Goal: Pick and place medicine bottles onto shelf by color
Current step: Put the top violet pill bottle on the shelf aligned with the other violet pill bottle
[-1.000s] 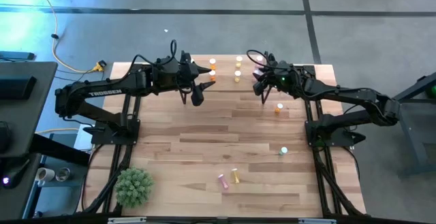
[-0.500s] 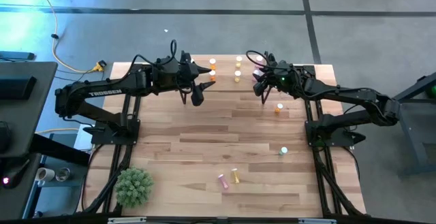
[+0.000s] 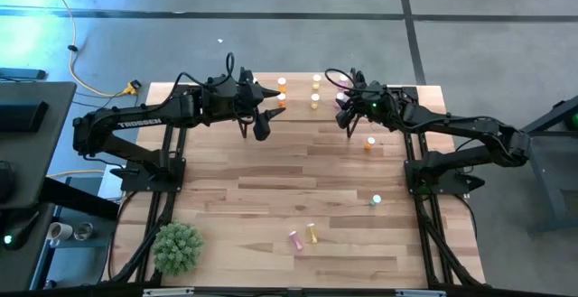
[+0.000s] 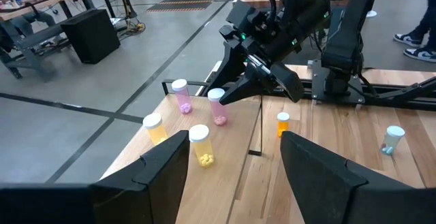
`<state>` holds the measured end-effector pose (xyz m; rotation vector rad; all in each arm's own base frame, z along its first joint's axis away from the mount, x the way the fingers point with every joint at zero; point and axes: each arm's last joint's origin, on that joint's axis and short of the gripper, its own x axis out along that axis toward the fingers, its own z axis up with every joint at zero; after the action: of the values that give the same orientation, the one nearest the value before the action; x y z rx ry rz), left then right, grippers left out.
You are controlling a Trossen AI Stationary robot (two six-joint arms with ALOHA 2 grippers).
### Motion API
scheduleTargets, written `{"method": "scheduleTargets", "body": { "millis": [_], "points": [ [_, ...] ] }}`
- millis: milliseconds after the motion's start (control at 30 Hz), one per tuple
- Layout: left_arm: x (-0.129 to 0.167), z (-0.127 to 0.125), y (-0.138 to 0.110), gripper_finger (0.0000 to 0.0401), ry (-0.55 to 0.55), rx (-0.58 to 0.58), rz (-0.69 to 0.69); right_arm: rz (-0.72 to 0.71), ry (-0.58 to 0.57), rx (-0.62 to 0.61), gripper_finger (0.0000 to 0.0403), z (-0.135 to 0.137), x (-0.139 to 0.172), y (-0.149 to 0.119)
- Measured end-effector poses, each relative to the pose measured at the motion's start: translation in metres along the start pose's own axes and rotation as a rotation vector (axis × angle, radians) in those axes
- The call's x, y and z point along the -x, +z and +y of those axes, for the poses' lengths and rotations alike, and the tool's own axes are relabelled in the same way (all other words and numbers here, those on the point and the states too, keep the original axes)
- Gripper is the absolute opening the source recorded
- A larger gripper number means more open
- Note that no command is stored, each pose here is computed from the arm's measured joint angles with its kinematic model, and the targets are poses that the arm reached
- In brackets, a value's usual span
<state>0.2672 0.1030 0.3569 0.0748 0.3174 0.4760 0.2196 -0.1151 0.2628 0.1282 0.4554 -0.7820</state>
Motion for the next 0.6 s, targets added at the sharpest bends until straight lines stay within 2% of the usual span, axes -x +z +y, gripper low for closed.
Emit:
{"method": "scheduleTargets", "body": {
  "millis": [133,400,600],
  "points": [
    [0.0,0.0001,0.0,0.0218,0.0,0.0,0.0,0.0,0.0,-0.006,0.0171,0.0,0.0,0.0],
    [0.0,0.0001,-0.0001,0.0218,0.0,0.0,0.0,0.002,0.016,0.001,0.0117,0.0005,-0.0001,-0.0001],
    [0.0,0.0001,0.0,0.0218,0.0,0.0,0.0,0.003,0.019,0.002,0.0108,0.0007,-0.0001,-0.0002]
  ]
}}
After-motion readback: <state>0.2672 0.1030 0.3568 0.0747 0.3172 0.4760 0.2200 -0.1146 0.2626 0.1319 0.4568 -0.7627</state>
